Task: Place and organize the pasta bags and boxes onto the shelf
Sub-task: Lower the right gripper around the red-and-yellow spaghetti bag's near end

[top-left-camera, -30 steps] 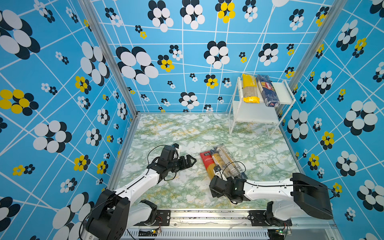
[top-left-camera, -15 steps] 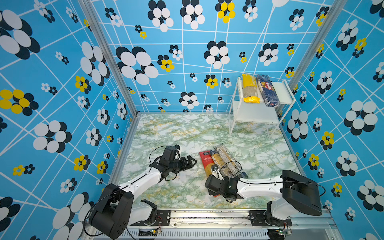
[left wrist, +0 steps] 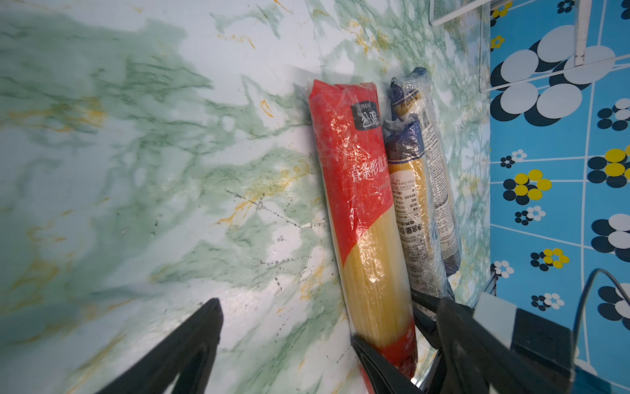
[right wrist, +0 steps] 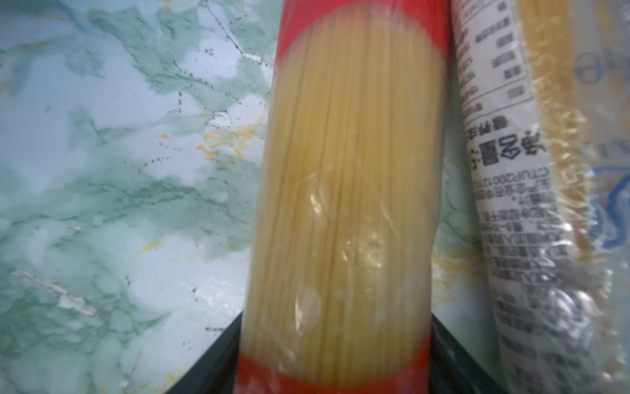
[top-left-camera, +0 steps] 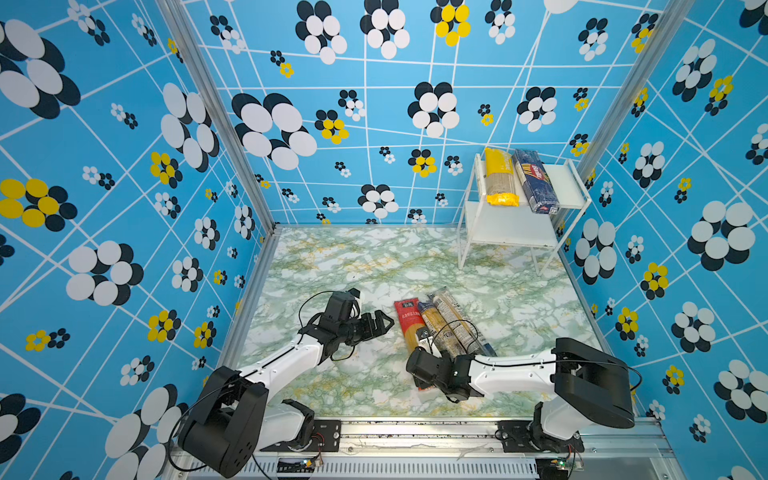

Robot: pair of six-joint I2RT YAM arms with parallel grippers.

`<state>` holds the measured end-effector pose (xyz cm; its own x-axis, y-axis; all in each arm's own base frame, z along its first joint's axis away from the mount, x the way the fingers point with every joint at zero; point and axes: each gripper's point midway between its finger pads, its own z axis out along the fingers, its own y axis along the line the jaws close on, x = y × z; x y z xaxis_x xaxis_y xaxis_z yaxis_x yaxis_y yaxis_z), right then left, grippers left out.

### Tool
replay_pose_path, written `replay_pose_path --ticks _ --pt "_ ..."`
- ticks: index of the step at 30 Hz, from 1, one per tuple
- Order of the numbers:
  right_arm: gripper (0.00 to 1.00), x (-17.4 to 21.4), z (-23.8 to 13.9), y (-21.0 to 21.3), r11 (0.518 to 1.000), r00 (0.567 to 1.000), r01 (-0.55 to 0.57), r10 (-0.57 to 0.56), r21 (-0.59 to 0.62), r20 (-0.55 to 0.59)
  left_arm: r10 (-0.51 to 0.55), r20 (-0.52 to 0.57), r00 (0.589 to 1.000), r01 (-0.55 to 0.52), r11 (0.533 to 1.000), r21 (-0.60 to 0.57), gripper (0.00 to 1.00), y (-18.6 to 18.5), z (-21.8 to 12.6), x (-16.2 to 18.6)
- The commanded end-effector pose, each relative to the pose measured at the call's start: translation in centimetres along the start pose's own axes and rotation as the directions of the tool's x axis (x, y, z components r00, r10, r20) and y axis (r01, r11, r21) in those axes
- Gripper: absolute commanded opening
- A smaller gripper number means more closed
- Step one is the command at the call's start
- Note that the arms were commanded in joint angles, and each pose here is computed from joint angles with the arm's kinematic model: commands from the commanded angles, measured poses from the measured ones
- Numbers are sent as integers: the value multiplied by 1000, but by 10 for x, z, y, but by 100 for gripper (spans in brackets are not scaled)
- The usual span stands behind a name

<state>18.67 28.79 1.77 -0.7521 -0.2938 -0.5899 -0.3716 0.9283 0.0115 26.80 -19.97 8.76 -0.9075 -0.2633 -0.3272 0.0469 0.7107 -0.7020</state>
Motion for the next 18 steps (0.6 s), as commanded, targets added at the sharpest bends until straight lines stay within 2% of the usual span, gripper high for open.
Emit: replay_pose_path --ticks 1,9,15,18 --pt "66 66 20 -17 999 970 49 -48 -3 -237 5 16 1000 -5 1000 -7 99 0 2 -4" --pt "52 61 23 -23 1000 978 12 -15 -15 -207 -7 21 1000 7 1000 -29 99 5 1 -2" --pt "52 42 17 -19 998 988 30 -39 -60 -148 1 23 1000 0 999 -35 99 2 1 -7" --pt "48 31 13 -17 997 991 31 -41 -76 -124 7 26 1000 -6 999 -40 99 0 0 -10"
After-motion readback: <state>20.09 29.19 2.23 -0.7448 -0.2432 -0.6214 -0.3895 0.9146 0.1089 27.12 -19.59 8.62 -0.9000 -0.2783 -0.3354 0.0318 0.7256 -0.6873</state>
